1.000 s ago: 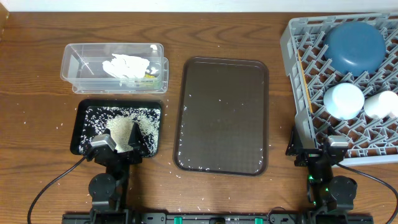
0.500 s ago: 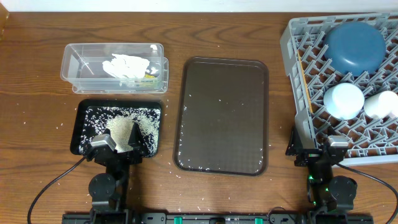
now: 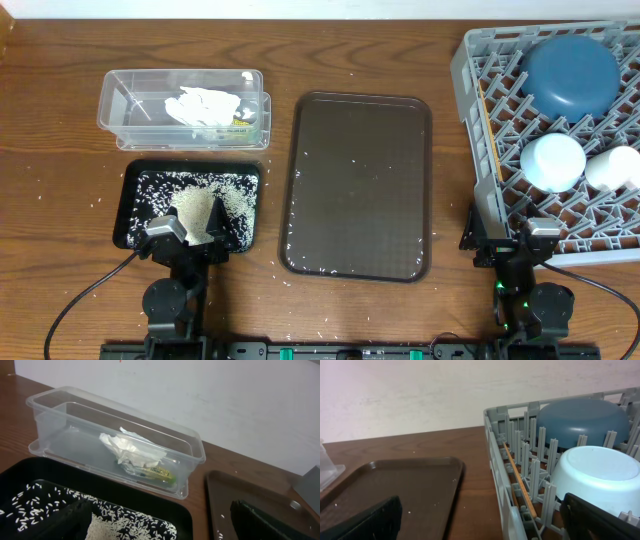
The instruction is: Sort waste into correct bins and load items into the dishwasher rack
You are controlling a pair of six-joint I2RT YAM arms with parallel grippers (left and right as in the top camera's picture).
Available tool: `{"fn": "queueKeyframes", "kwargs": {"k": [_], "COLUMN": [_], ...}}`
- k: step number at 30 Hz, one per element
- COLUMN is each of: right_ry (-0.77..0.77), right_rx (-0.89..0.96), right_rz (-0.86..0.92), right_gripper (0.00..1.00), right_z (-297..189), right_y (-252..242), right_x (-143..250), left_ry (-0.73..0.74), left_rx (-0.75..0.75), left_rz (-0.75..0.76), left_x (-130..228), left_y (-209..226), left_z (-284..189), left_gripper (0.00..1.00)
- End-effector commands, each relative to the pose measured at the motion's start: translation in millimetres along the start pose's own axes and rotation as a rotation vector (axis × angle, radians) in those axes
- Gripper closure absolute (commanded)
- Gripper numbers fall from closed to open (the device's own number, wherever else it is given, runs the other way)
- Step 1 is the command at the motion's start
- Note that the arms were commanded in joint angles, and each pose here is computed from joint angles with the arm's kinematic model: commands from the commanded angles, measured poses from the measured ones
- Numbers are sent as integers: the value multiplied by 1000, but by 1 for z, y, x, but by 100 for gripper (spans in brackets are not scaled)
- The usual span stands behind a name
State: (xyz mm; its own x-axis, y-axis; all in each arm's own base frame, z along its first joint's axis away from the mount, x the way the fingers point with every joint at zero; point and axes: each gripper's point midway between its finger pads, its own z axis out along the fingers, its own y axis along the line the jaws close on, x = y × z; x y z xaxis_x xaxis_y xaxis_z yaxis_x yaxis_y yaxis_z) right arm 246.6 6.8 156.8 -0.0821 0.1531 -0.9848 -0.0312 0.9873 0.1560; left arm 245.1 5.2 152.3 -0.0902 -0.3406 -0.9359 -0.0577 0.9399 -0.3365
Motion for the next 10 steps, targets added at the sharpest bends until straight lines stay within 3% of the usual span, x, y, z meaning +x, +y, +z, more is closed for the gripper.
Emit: {"fn": "queueKeyframes", "kwargs": {"k": [1, 10], "right_ry": [1, 1], "right_rx": [-5, -5], "right_rz": [14, 14], "right_gripper": [1, 1], "right_z": [0, 0], "right_y": [1, 1], "right_x": [1, 1], "left_ry": [47, 47], "left_rx": [-15, -16], "left_rz": [25, 25], "left_x": [15, 15], "left_y": [5, 5], "left_z": [0, 0], "left_gripper": [9, 9]}}
